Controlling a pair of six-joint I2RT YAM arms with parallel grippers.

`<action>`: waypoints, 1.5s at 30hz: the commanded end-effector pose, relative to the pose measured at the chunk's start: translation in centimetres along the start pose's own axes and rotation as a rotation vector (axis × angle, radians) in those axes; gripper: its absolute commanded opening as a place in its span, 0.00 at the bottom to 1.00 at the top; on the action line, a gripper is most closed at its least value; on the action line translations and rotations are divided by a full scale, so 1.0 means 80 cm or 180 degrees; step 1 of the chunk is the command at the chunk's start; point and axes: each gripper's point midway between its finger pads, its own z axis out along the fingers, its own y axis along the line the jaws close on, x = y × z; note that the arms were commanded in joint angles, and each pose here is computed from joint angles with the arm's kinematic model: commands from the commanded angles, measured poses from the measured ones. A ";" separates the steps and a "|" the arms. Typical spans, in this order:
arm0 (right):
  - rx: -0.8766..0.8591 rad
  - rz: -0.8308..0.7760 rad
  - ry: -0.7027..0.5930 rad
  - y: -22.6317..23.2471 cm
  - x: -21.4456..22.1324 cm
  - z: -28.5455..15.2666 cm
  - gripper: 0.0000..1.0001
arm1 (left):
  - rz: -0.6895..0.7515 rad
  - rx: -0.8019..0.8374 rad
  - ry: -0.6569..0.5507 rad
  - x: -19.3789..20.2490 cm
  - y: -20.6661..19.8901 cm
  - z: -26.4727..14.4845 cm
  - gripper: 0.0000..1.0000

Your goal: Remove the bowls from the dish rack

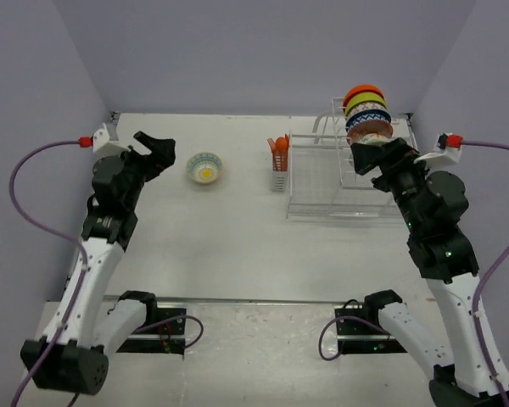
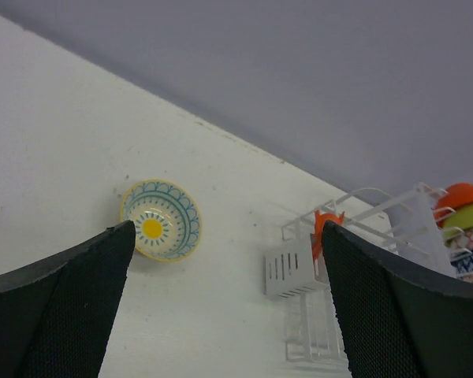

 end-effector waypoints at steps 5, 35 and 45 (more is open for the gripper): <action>-0.0529 0.1789 0.0096 -0.019 -0.024 0.029 0.90 | 0.0928 0.0033 0.0432 0.042 0.033 -0.120 1.00; 0.0130 0.2228 -0.0588 -0.117 -0.038 0.089 0.49 | 0.1014 0.0349 0.0128 0.038 0.020 -0.175 1.00; 0.0228 0.2337 -0.0760 -0.134 -0.037 0.089 0.29 | 0.0978 0.0293 0.0040 0.031 0.024 -0.179 1.00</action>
